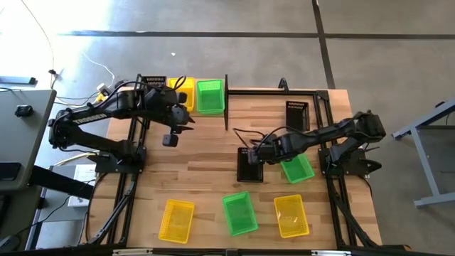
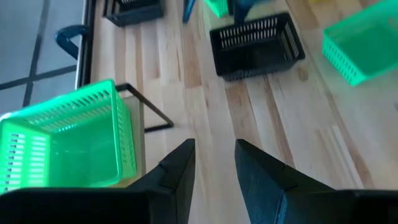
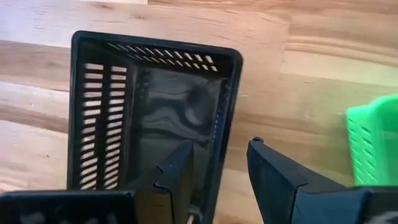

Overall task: Stack baskets on shelf by color
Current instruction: Stack the bottom black basket on top of the black basket on shelf

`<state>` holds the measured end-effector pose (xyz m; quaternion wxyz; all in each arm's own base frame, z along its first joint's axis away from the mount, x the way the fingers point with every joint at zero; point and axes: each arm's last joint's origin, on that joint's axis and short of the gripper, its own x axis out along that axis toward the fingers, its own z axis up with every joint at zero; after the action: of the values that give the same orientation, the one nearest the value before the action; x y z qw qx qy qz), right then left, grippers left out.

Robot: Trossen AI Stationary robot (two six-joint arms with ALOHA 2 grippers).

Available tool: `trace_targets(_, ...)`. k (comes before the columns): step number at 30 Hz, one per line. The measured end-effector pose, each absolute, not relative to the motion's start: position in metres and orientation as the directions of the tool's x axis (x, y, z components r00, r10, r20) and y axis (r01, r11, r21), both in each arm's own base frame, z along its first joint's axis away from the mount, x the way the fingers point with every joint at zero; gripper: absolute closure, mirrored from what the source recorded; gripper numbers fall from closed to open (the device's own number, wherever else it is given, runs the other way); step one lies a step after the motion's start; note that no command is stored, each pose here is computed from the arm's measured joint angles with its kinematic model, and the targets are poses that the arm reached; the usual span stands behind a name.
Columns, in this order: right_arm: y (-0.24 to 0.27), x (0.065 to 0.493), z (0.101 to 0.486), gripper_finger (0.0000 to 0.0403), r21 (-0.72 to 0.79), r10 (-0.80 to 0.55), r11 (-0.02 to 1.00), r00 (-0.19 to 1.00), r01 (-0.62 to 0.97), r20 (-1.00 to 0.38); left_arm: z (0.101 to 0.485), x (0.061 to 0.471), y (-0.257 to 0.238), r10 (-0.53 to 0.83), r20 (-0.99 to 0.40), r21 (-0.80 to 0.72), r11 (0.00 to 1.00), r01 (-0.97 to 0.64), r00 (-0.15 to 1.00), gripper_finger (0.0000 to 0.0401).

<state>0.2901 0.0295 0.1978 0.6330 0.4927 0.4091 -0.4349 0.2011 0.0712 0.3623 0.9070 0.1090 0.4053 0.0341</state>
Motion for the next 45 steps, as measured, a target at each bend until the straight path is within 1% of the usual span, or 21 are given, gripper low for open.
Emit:
trace_targets(6, 0.024, 0.284, 0.175, 0.0269, 0.296, -0.148, 0.124, 0.313, 0.947, -0.938, 0.367, 0.207, 0.069, 0.153, -0.681, 0.187, 0.982, -0.031, 0.716, 0.0298)
trace_targets(10, 0.023, 0.281, 0.161, 0.0269, 0.331, -0.104, 0.114, 0.342, 0.937, -0.934, 0.368, 0.209, 0.067, 0.148, -0.668, 0.166, 0.985, -0.047, 0.730, 0.0298)
trace_targets(12, 0.024, 0.281, 0.158, 0.0270, 0.356, -0.091, 0.097, 0.365, 0.929, -0.927, 0.368, 0.209, 0.066, 0.145, -0.668, 0.166, 0.985, -0.043, 0.730, 0.0298)
trace_targets(15, 0.024, 0.279, 0.155, 0.0277, 0.357, -0.085, 0.061, 0.361, 0.932, -0.929, 0.368, 0.210, 0.064, 0.143, -0.668, 0.169, 0.985, -0.039, 0.730, 0.0298)
trace_targets(19, 0.023, 0.279, 0.156, 0.0311, 0.361, -0.100, 0.034, 0.362, 0.932, -0.927, 0.368, 0.210, 0.062, 0.135, -0.668, 0.169, 0.985, -0.028, 0.732, 0.0298)
trace_targets(25, 0.022, 0.279, 0.156, 0.0385, 0.366, -0.146, 0.018, 0.365, 0.930, -0.920, 0.368, 0.211, 0.059, 0.127, -0.668, 0.170, 0.985, -0.016, 0.733, 0.0298)
trace_targets(27, 0.022, 0.280, 0.156, 0.0398, 0.374, -0.156, 0.015, 0.372, 0.927, -0.915, 0.368, 0.211, 0.059, 0.128, -0.668, 0.170, 0.985, -0.017, 0.733, 0.0298)
trace_targets(30, 0.022, 0.282, 0.157, 0.0395, 0.400, -0.172, -0.013, 0.392, 0.917, -0.904, 0.368, 0.211, 0.059, 0.129, -0.668, 0.171, 0.985, -0.018, 0.733, 0.0298)
trace_targets(32, 0.023, 0.283, 0.158, 0.0400, 0.413, -0.196, -0.027, 0.401, 0.910, -0.895, 0.368, 0.211, 0.059, 0.129, -0.668, 0.171, 0.985, -0.018, 0.733, 0.0298)
trace_targets(35, 0.027, 0.289, 0.166, 0.0400, 0.452, -0.226, -0.041, 0.432, 0.891, -0.873, 0.368, 0.211, 0.059, 0.129, -0.668, 0.171, 0.985, -0.017, 0.733, 0.0298)
trace_targets(42, 0.035, 0.306, 0.194, 0.0402, 0.550, -0.320, -0.019, 0.516, 0.835, -0.794, 0.365, 0.215, 0.058, 0.119, -0.680, 0.163, 0.987, -0.009, 0.724, 0.0298)
trace_targets(45, 0.039, 0.311, 0.208, 0.0402, 0.569, -0.362, -0.001, 0.530, 0.822, -0.767, 0.363, 0.219, 0.053, 0.098, -0.687, 0.159, 0.987, 0.017, 0.720, 0.0298)
